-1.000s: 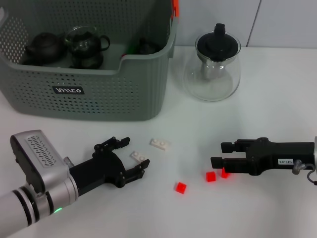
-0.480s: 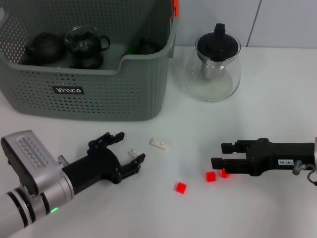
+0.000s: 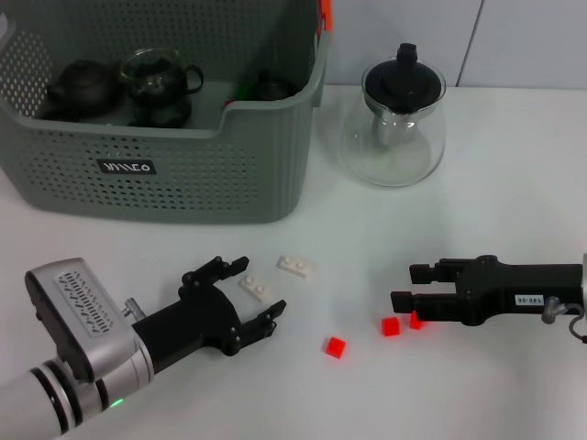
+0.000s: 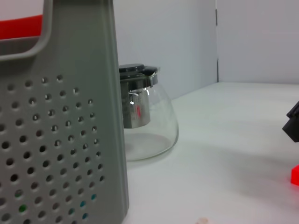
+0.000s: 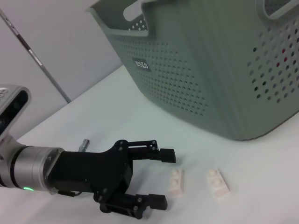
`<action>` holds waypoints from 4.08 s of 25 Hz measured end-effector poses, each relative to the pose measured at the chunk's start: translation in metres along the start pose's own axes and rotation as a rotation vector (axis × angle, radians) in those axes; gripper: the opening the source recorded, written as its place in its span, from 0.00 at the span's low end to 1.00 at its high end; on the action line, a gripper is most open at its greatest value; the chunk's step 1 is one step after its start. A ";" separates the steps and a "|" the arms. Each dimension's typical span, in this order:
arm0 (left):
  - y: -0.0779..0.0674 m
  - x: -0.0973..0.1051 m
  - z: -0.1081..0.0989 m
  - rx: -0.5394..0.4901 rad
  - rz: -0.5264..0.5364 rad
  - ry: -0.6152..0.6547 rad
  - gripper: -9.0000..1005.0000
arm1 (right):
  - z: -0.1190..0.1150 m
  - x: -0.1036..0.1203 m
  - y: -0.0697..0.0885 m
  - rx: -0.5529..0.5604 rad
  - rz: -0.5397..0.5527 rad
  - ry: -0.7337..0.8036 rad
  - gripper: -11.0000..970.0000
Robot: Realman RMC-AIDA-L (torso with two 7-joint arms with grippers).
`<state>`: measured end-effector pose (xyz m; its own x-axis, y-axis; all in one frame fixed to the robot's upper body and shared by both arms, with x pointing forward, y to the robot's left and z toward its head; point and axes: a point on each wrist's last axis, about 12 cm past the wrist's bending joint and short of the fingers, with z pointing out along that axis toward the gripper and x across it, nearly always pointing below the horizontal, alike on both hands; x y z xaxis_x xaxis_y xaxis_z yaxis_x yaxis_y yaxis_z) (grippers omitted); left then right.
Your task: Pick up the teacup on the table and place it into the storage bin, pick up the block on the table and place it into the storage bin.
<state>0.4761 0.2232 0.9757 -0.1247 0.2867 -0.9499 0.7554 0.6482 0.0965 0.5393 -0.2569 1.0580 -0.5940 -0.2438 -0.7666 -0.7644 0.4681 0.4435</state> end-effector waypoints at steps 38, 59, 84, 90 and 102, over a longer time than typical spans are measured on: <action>0.005 -0.004 -0.009 -0.012 -0.051 -0.057 0.42 | -0.001 0.002 -0.001 0.008 0.009 0.002 0.76; 0.183 -0.163 -0.059 0.052 -0.516 -0.344 0.42 | 0.000 0.004 -0.001 0.010 0.006 0.001 0.76; 0.130 -0.119 -0.098 0.050 -0.429 -0.478 0.80 | 0.000 0.003 -0.001 0.011 0.004 -0.003 0.76; 0.049 -0.064 -0.104 0.270 -0.142 -0.295 0.84 | 0.001 0.002 -0.001 0.007 -0.003 -0.005 0.76; 0.030 -0.043 -0.104 0.331 -0.196 -0.174 0.84 | -0.018 -0.036 -0.002 0.001 -0.028 0.178 0.76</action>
<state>0.4377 0.3036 1.0506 -0.1972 0.0386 -0.9796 0.8978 0.4084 -0.1647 0.5576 -0.2640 1.0930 -0.6073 -0.4030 -0.6847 -0.7812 0.4600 0.4221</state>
